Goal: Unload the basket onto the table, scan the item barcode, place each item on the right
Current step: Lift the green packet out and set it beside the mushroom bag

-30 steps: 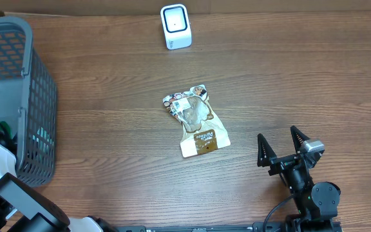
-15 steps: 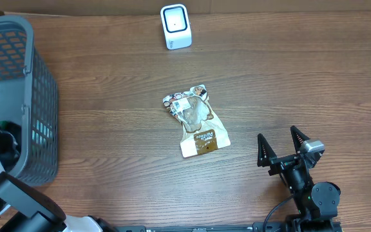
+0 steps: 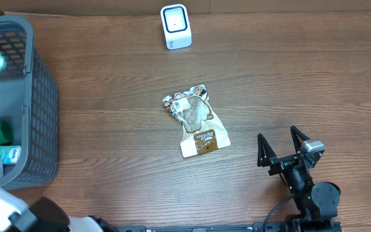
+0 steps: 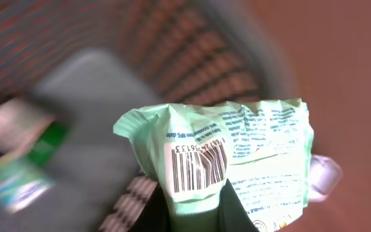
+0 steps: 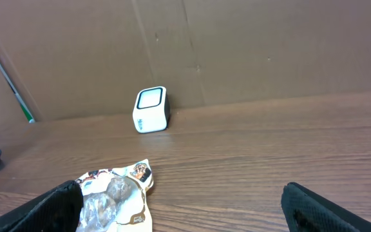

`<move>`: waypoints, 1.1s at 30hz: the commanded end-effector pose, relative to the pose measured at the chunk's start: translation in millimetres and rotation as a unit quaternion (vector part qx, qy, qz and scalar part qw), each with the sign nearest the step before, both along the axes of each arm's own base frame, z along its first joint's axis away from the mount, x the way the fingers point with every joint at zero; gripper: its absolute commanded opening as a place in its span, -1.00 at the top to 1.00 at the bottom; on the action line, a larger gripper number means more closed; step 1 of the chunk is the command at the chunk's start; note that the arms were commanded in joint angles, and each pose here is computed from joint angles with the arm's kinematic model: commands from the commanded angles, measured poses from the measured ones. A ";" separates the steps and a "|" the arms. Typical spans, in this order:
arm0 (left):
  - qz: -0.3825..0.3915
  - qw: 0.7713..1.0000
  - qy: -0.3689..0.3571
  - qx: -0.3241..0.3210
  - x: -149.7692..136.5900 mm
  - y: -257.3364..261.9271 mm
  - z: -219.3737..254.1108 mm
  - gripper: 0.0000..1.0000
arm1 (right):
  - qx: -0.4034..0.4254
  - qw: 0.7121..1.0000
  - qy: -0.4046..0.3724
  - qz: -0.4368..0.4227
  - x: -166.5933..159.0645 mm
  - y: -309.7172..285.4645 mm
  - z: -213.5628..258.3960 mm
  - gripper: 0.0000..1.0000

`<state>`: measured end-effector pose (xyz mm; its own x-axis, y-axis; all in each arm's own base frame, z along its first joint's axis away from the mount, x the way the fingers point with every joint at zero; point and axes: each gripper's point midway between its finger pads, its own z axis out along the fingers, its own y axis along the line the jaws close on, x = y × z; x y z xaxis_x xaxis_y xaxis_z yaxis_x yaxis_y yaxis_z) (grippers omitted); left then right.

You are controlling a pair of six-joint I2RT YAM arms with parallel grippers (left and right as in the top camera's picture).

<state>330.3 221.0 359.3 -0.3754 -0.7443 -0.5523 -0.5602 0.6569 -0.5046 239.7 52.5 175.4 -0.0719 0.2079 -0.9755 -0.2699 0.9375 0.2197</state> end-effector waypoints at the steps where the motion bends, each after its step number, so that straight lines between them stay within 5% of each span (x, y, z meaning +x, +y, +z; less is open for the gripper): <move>1: -0.120 0.986 -0.113 -0.021 1.6 -75.7 67.5 0.92 | -0.001 1.000 -0.004 -0.003 0.1 -0.6 -0.9 -1.00; 8: -0.261 0.965 -0.017 0.013 4.3 -178.0 32.5 0.92 | -0.001 1.000 -0.004 -0.003 0.1 -0.6 -0.9 -1.00; 14: -0.331 0.934 0.129 0.048 9.4 -245.9 -63.0 0.91 | -0.001 1.000 -0.004 -0.003 0.1 -0.6 -0.9 -1.00; 24: -0.361 0.897 0.253 -0.012 -20.9 -310.9 -223.5 0.91 | -0.001 1.000 -0.004 -0.003 0.1 -0.6 -0.9 -1.00; 33: -0.316 0.919 0.227 -0.059 -24.7 -342.3 -295.2 0.92 | -0.001 1.000 -0.004 -0.003 0.1 -0.6 -0.9 -1.00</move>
<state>310.1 -114.3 77.5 -0.9546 -0.2211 -0.1994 -0.1384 0.9225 -0.3604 239.6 52.6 175.9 -0.0705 0.2080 -0.9756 -0.2706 0.9374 0.2194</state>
